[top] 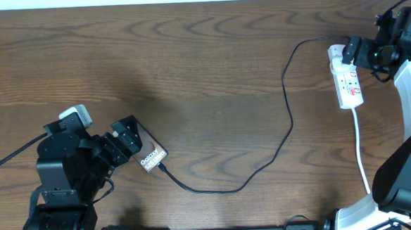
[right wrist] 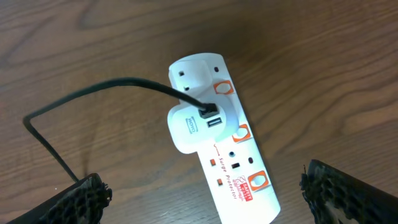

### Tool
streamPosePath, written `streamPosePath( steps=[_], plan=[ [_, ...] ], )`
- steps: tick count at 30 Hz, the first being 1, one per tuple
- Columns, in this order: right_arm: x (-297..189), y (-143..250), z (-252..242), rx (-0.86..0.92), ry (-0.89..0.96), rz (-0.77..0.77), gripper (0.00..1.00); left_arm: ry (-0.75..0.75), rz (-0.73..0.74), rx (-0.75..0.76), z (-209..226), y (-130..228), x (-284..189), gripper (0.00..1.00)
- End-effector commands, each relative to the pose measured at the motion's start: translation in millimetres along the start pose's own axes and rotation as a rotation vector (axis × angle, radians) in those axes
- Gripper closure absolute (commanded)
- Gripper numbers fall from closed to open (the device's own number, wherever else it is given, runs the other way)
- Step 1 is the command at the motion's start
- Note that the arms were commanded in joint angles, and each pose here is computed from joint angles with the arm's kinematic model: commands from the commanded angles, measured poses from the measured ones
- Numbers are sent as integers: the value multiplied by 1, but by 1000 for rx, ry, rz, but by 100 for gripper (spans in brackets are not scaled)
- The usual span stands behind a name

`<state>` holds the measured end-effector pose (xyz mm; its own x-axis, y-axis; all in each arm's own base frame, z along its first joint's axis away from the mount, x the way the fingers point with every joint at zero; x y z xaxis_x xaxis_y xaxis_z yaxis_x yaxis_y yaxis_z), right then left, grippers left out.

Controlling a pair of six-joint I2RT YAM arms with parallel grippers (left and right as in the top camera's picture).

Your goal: Plug charger to phone and switch on socket

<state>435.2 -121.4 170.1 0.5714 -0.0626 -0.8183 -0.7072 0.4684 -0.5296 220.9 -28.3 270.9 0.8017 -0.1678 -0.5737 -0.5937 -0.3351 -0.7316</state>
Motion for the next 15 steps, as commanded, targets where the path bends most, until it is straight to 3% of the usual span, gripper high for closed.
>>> streamPosePath(
  steps=[1, 15],
  plan=[
    [16, 9, -6, -20, 3, 41, 1, 5, -18, 28, -3, -6, -4, 2],
    [54, 30, 6, -157, -153, 138, 1, 5, -18, 28, -3, -6, -4, 2]
  ],
)
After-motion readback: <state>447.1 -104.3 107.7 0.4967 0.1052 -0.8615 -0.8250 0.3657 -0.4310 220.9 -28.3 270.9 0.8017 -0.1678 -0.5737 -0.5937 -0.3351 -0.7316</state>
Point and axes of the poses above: each gripper's point midway between its finger pads, its own x axis out along the fingers, its own z axis along the line the jaws close on, y = z × x, the point moved 2 cm from there along -x, back along the fingers, and after that the axes turned 11 degrees about x, right-handed, at the moved point
